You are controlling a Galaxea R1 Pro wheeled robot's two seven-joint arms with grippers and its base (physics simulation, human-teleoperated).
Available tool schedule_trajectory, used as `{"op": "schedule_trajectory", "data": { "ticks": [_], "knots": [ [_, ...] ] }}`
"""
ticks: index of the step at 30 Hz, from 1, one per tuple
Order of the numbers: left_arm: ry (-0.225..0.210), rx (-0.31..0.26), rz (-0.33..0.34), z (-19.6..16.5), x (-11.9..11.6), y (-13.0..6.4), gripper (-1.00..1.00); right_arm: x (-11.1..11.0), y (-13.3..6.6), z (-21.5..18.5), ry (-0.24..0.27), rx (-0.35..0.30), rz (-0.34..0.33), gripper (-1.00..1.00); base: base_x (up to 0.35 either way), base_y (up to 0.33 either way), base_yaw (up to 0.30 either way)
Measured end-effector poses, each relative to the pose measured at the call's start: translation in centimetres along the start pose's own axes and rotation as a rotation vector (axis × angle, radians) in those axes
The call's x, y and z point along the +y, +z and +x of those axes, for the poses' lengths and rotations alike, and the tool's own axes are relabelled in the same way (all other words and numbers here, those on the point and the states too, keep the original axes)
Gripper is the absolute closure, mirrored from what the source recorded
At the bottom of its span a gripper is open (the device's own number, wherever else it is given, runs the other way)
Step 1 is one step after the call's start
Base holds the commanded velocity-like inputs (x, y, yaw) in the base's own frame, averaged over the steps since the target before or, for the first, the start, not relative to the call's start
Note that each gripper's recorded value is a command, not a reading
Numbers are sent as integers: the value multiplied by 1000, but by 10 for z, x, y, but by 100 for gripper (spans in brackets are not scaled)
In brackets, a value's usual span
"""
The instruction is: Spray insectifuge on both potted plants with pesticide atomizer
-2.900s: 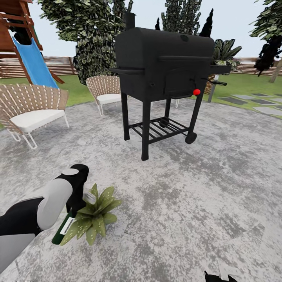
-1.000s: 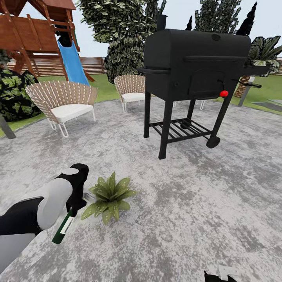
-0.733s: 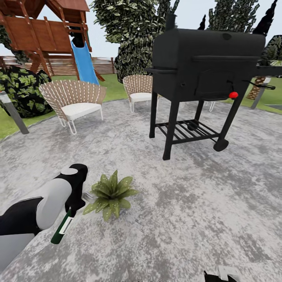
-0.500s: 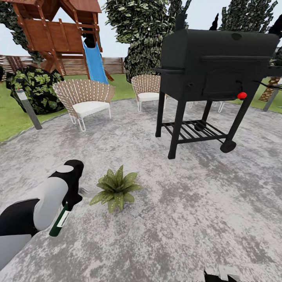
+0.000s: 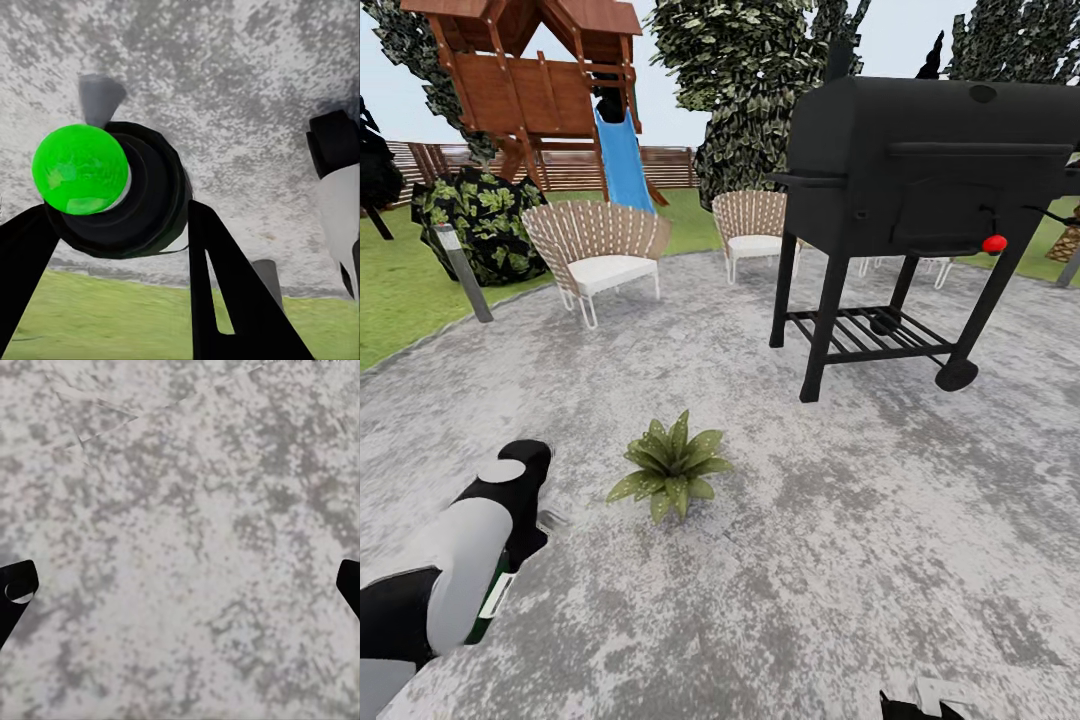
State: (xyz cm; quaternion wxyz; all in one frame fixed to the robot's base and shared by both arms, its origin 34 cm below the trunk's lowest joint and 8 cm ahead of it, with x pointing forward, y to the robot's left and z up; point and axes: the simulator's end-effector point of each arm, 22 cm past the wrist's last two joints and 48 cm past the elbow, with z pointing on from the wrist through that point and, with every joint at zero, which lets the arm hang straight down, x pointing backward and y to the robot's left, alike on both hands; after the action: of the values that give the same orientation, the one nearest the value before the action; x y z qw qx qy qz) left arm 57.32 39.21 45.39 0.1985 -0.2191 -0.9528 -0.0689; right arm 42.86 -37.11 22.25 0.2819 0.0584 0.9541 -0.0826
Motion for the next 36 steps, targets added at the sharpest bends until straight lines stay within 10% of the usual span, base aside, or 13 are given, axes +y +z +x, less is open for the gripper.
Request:
{"op": "schedule_trajectory", "data": {
  "ticks": [4,9,13,15,18,23,32,33,36],
  "knots": [
    [-39,-55,12,7,-4,20,100,0,0,0,-2,0,-1,-100,0,0,0],
    [-31,-263,242,-8,-49,38,100,9,2,-14,-89,-26,-32,-100,0,0,0],
    [176,-480,319,-34,-80,46,100,27,3,-70,-251,-141,-97,-100,0,0,0],
    [324,-658,314,-48,-91,50,100,91,-13,-122,-432,-248,-342,-100,0,0,0],
    [524,-735,316,-51,-111,59,100,141,-41,-134,-532,-268,-596,-100,0,0,0],
    [637,-740,399,-46,-146,65,100,184,-82,-163,-688,-295,-801,-100,0,0,0],
    [819,-658,476,-43,-205,61,100,218,-119,-180,-815,-273,-913,-100,0,0,0],
    [828,-653,474,-43,-207,61,100,220,-121,-178,-824,-272,-920,100,0,0,0],
    [847,-646,471,-44,-212,61,100,228,-124,-174,-846,-268,-939,100,0,0,0]
  ]
}}
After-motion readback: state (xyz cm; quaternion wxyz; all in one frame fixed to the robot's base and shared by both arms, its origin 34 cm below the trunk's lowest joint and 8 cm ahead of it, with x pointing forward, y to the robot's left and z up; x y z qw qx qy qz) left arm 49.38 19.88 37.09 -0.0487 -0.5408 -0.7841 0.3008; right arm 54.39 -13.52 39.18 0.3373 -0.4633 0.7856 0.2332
